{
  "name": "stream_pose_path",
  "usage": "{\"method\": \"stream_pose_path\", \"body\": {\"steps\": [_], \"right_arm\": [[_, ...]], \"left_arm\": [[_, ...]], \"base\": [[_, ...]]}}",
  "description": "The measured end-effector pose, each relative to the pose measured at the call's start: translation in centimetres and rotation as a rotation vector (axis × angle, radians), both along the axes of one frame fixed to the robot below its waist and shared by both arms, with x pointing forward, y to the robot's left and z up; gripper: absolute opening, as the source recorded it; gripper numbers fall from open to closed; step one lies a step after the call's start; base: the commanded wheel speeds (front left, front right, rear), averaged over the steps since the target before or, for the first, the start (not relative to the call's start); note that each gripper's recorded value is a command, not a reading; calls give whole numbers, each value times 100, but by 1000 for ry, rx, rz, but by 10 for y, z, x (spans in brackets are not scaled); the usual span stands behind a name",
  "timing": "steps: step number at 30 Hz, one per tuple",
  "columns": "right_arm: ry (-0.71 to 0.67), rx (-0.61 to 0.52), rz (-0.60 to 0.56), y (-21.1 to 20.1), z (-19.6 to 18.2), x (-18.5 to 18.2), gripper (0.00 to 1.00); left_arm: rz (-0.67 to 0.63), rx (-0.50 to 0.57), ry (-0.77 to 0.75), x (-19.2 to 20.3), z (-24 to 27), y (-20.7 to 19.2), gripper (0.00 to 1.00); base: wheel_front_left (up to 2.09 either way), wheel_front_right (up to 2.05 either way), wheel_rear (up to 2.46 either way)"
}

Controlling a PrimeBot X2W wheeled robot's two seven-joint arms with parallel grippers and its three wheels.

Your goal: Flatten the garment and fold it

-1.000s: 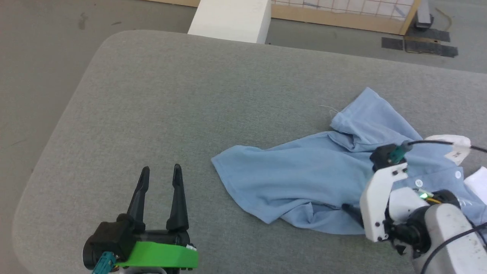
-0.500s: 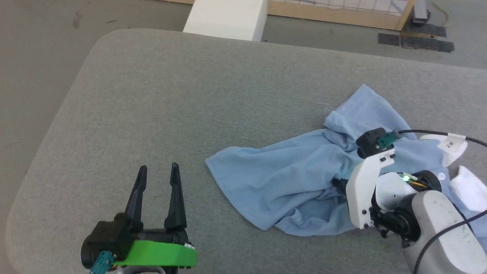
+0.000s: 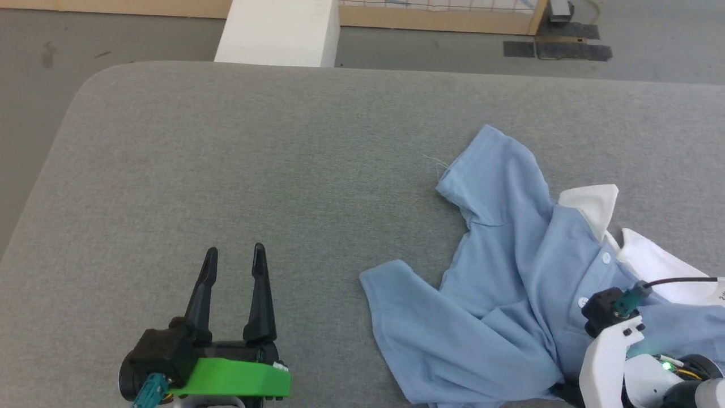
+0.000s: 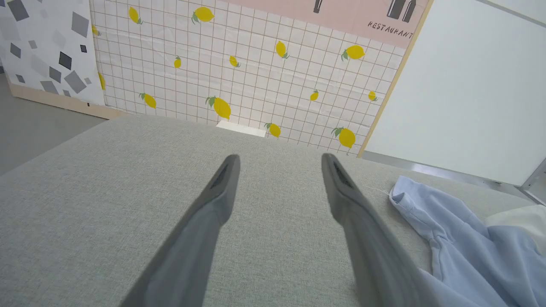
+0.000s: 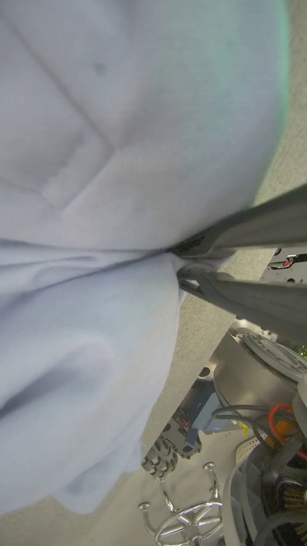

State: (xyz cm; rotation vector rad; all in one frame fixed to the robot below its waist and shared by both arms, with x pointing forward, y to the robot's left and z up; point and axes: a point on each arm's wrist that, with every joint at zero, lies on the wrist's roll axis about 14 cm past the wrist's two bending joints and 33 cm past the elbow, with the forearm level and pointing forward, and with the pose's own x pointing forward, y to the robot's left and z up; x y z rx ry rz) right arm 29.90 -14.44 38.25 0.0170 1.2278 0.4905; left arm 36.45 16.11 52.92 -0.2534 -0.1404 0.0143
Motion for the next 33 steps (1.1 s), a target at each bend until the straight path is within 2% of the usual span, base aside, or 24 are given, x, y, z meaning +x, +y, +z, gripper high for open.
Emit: {"method": "stream_pose_path", "body": {"steps": [1, 2, 5, 9, 13, 15, 18, 21, 25, 33], "right_arm": [[-9, 4, -12, 0, 0, 0, 80], [-24, 13, -23, 1, 2, 1, 100], [-101, 78, -80, 10, 13, 12, 100], [-303, 218, -176, 24, 56, 45, 100], [-654, 291, -319, 6, 122, 90, 100], [-826, 294, -384, -6, 148, 101, 100], [-1012, 272, -459, -22, 169, 106, 100], [-1132, 235, -516, -36, 173, 99, 100], [-1224, 159, -556, -51, 161, 80, 100], [-1280, 165, -739, -89, 135, 47, 100]], "left_arm": [[-5, 0, 1, 1, 0, -1, 100], [-9, -1, 1, 2, -1, -2, 100], [-19, -1, -1, 3, -1, -4, 100], [-23, 2, -17, 2, 4, -4, 100], [-22, 9, -34, 0, 10, -4, 100], [-22, 12, -42, 0, 12, -3, 100], [-23, 19, -51, 0, 15, -3, 100], [-27, 22, -65, -1, 19, -4, 100], [-49, 40, -83, -5, 24, -9, 100], [-71, 53, -75, -13, 22, -13, 100]], "base": [[0, 0, 0], [0, 0, 0], [0, 0, 0], [0, 0, 0], [0, 0, 0], [0, 0, 0], [0, 0, 0], [0, 0, 0], [0, 0, 0], [0, 0, 0]]}}
